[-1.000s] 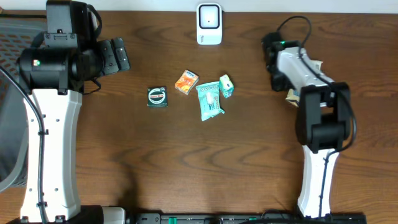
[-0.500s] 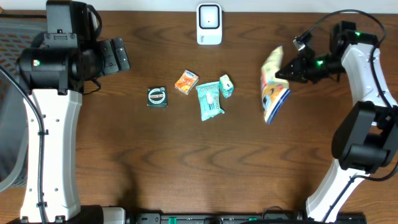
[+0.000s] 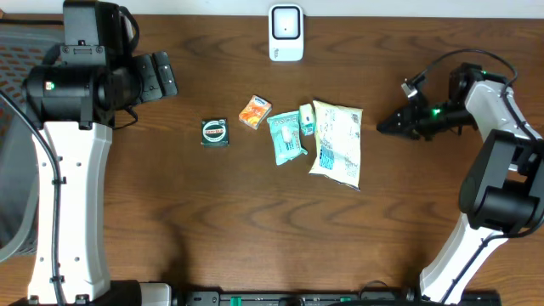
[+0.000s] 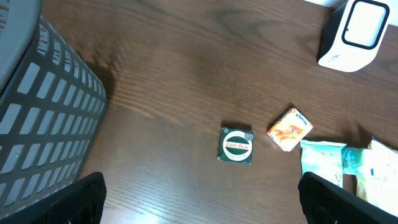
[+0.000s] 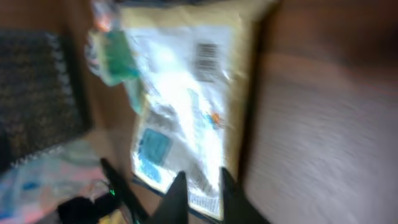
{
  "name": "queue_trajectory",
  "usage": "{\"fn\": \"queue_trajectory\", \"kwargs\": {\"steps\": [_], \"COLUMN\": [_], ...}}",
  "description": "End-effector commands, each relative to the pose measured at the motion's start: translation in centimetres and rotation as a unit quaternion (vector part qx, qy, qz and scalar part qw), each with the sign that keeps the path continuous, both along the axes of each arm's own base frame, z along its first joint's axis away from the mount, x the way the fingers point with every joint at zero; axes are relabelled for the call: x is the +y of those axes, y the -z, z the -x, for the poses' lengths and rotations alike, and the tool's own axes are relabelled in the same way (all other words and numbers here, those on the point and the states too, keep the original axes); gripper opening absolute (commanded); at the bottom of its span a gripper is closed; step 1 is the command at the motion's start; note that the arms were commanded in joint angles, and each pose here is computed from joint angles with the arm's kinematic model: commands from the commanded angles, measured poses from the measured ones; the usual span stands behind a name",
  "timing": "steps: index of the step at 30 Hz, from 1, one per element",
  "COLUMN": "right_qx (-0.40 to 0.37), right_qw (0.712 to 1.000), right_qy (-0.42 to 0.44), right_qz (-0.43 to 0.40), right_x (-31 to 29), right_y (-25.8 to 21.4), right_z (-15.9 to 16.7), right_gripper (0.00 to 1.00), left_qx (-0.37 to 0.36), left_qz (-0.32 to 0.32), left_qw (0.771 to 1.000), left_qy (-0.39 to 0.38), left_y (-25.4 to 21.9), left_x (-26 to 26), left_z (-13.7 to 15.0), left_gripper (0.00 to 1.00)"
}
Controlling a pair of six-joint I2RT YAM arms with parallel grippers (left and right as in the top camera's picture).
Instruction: Scan the item barcode
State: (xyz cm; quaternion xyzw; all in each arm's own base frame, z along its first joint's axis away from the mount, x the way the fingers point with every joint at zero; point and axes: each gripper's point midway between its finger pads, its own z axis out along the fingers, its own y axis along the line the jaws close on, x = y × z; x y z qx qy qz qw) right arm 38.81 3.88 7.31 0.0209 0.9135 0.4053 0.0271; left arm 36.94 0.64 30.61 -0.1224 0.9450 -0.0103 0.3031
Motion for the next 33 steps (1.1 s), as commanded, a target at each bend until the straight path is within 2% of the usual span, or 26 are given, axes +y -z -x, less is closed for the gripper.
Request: {"fn": "queue_trajectory", "kwargs": {"steps": [1,3,6,7,11,15,20,21,22,23,24,25,31,33], "right_qx": [-0.002,-0.001,0.0,0.007,0.021,0.007,0.011,0.007,0.006,0.002,-0.001,-0.001,-0.036,-0.062], "right_qw": [0.993,0.986,0.984,0.984,0.987,0.995,0.995,0.996,0.996,0.996,0.996,0.996,0.994,0.988], "right_qy": [-0.006,0.001,-0.003,-0.005,-0.012,-0.024,-0.018,-0.017,-0.015,-0.015,-0.015,-0.015,0.004,0.018], "right_qz": [0.12,0.164,0.18,0.179,0.158,0.096,0.093,0.092,0.091,0.089,0.088,0.088,0.099,0.141], "right_x": [-1.7,-1.9,-1.0,-0.5,1.9,5.1,6.8,7.1,7.3,7.4,7.5,7.5,5.9,4.3], "right_y": [-0.6,-1.0,-1.1,-0.7,1.4,2.9,6.1,6.6,7.1,7.3,7.6,7.6,4.5,2.1], "right_z": [-0.6,-0.9,-1.0,-0.8,-0.2,0.4,1.5,1.7,1.8,1.8,1.9,2.0,-0.6,-2.0], "right_gripper": [0.25,0.43,0.82,0.89,0.89,0.83,0.79,0.75,0.62,0.42,0.1,0.01,0.01,0.01], "left_qx": [0.004,0.004,0.004,0.004,0.004,0.004,0.004,0.004,0.004,0.004,0.004,0.004,0.004,0.004], "left_qz": [-0.003,-0.003,-0.003,-0.003,-0.003,-0.003,-0.003,-0.003,-0.003,-0.003,-0.003,-0.003,-0.003,-0.003], "left_qw": [1.0,1.0,1.0,1.0,1.0,1.0,1.0,1.0,1.0,1.0,1.0,1.0,1.0,1.0], "left_qy": [0.0,0.0,0.0,0.0,0.0,0.0,0.0,0.0,0.0,0.0,0.0,0.0,0.0,0.0], "left_y": [0.2,0.2,0.2,0.2,0.2,0.2,0.2,0.2,0.2,0.2,0.2,0.2,0.2,0.2], "left_x": [0.1,0.1,0.1,0.1,0.1,0.1,0.1,0.1,0.1,0.1,0.1,0.1,0.1,0.1], "left_z": [0.0,0.0,0.0,0.0,0.0,0.0,0.0,0.0,0.0,0.0,0.0,0.0,0.0,0.0], "left_gripper": [0.98,0.98,0.98,0.98,0.98,0.98,0.98,0.98,0.98,0.98,0.98,0.98,0.98,0.98]}}
